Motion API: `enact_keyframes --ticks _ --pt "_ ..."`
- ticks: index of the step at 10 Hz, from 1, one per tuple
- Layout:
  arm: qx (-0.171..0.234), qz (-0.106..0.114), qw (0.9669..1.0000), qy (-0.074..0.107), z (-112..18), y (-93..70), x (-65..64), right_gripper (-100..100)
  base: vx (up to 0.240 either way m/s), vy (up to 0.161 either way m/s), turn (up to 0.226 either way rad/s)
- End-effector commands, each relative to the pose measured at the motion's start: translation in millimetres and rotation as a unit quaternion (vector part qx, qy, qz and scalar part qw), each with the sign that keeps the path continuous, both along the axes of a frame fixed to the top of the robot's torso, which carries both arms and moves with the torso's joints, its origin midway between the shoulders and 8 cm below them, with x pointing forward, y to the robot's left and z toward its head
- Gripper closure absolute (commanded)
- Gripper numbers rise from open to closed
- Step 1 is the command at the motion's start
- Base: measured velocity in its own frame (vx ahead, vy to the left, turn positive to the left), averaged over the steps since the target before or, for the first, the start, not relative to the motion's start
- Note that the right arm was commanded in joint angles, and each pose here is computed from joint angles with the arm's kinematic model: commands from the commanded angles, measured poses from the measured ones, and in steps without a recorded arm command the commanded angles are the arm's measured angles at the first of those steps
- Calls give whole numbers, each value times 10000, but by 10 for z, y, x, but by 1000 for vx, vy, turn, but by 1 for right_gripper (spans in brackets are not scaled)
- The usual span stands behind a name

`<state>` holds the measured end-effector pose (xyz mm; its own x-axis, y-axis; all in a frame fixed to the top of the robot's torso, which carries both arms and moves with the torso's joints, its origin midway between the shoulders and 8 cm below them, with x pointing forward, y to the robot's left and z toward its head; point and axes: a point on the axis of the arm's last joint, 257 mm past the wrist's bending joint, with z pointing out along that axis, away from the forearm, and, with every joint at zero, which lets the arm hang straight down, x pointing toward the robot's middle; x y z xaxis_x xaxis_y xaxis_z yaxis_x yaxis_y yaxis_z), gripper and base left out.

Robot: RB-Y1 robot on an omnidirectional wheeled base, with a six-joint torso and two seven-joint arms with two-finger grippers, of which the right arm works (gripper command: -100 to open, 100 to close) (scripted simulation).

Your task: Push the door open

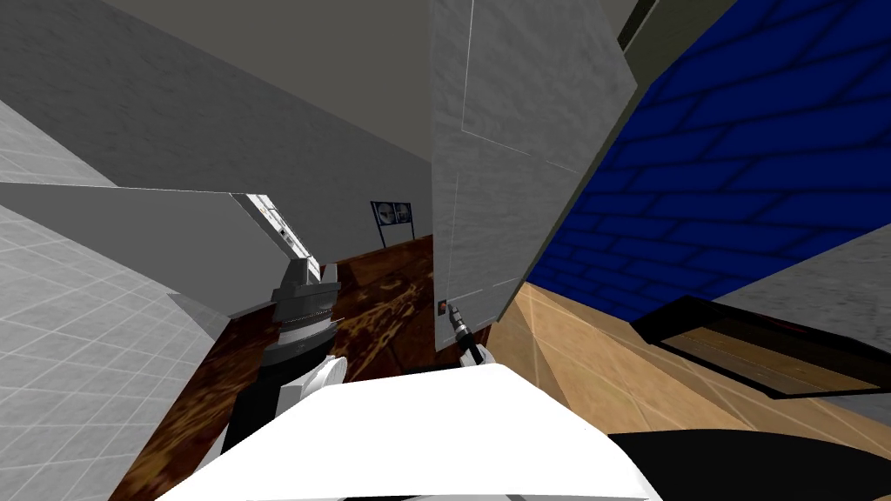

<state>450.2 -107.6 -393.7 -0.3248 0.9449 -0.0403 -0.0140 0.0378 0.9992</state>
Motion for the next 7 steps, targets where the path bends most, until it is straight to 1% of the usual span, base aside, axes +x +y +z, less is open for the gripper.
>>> enact_keyframes --ticks 1,4,6,7 --pt "18 -21 10000 16 -4 -5 3 -100 -197 5 -53" --pt "94 -77 9999 44 6 8 19 -100 -204 24 -62" --pt "160 -107 9998 61 17 37 27 -100 -235 12 -60" --pt "138 -97 9998 55 12 26 19 -100 -103 18 -11"
